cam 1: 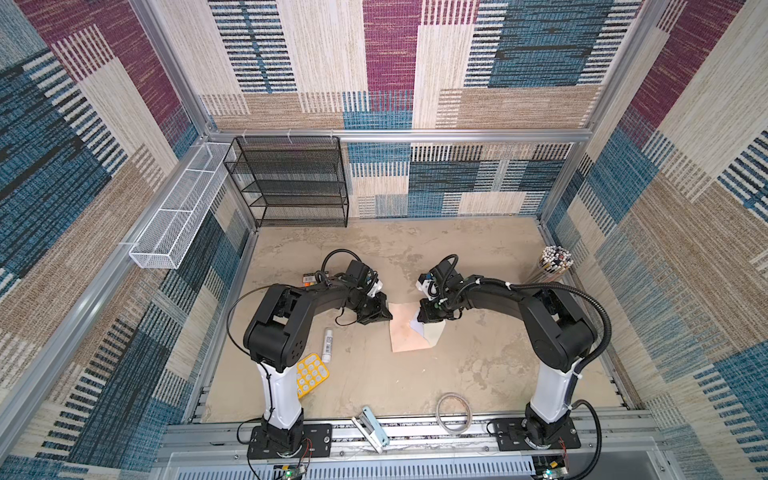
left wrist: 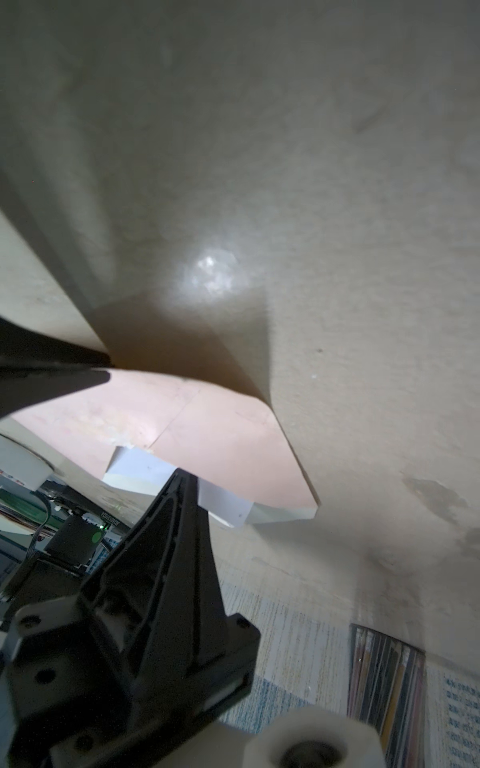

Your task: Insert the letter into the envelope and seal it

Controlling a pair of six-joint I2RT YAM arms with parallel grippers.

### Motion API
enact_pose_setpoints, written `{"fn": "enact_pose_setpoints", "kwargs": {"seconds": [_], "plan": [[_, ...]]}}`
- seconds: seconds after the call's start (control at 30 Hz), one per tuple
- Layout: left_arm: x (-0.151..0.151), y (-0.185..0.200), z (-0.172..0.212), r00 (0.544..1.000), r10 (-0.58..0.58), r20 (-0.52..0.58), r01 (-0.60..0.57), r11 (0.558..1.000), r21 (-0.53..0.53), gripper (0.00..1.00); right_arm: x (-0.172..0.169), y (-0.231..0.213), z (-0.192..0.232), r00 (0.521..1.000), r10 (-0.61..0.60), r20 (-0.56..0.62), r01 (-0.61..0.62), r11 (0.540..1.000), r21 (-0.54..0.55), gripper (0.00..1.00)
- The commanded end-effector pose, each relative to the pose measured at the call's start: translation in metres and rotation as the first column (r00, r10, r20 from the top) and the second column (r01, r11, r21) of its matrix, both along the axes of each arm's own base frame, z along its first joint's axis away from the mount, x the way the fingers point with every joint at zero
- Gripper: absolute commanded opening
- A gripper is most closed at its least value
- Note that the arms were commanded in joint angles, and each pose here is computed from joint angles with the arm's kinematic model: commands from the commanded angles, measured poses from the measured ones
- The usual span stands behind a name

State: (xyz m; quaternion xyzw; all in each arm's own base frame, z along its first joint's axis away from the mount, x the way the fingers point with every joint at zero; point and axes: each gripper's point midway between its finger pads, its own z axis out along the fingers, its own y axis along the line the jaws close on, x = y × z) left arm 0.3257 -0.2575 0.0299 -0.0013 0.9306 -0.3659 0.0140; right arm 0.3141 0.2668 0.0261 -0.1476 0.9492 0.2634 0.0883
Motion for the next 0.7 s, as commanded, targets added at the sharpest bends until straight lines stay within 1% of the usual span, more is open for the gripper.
{"fn": "enact_pose_setpoints", "kwargs": {"seconds": [0.0,0.27,0.67], "plan": [[0.0015,-0.0014,0.0074,0.999,-0.029,0.032,0.030,0.999,-0.019,0.02,0.0052,0.0115,0.0069,0.999,0.027,0.029,-0.028,0.998,0.057,0.01],[0.0027,-0.0036,0.0085,0.999,-0.034,0.039,0.035,0.999,-0.031,0.02,0.0040,0.0198,0.0117,0.999,0.045,0.026,-0.048,0.993,0.107,0.01],[0.0038,-0.0045,0.0105,0.998,-0.041,0.050,0.043,0.998,-0.034,0.02,0.0045,0.0196,0.0061,0.999,0.044,0.018,-0.046,0.994,0.100,0.03]]}}
